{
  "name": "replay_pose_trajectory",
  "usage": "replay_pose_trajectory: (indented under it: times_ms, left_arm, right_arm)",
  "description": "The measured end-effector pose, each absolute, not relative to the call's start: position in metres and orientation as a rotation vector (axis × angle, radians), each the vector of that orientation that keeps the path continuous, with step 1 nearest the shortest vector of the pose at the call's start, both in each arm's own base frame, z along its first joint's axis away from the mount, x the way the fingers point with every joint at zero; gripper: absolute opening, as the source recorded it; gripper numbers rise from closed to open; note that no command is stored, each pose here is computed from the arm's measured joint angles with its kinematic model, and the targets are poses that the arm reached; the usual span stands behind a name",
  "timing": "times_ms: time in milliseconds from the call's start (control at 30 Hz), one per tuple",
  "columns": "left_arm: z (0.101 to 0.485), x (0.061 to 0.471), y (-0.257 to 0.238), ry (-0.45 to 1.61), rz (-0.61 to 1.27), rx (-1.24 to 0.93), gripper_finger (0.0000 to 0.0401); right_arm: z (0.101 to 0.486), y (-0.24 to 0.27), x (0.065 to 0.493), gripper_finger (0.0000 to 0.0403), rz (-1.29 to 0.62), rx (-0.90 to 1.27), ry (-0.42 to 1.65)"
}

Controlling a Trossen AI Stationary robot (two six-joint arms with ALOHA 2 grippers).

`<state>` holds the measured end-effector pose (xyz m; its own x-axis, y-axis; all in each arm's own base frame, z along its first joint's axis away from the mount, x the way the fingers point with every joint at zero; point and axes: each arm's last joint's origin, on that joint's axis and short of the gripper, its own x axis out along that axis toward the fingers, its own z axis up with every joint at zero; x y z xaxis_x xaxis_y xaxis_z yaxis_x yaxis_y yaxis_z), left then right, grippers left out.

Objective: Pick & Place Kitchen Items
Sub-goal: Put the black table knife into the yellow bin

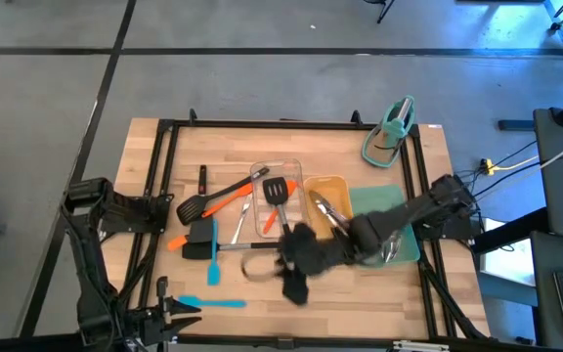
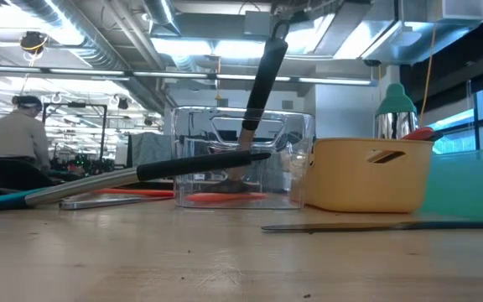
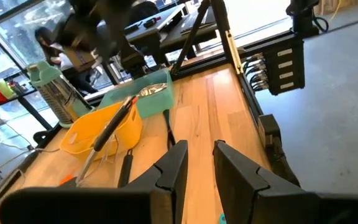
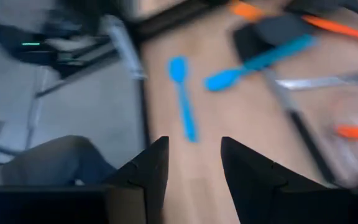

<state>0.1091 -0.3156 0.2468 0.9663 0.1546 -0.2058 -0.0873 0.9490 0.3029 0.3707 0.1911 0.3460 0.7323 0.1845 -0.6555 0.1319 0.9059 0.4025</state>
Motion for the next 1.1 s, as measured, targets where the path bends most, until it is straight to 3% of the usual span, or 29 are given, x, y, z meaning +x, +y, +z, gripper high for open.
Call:
replay_pose_trajectory:
  times_ms: [100,267,467,633,867,1100]
  left_arm:
    - [0.237,0.115,-0.310,0.234,0.155,0.259,0.0072]
    - [0.213,0.136,-0.296,0.230,0.225,0.164,0.0072]
    - [0.182,0.178,-0.284,0.281,0.239,0.104,0.0072]
    - [0.170,0.222,-0.284,0.277,0.160,0.102,0.0072]
    - [0.157,0.288,-0.267,0.146,-0.006,0.015,0.0072]
    - [0.125,0.343,-0.230,0.164,0.024,0.004,0.0072]
  right_arm:
    - [0.341,0.226,0.356,0.0150,0.076,0.395,0.685]
    - [0.323,0.283,0.314,0.0150,-0.007,0.326,0.566]
    - [0.269,0.326,0.256,0.0150,-0.131,0.338,0.420]
    - [0.216,0.330,0.225,0.0150,-0.178,0.426,0.349]
    - [0.159,0.334,0.228,0.0151,-0.174,0.397,0.319]
    - [0.153,0.344,0.234,0.0151,-0.086,0.303,0.304]
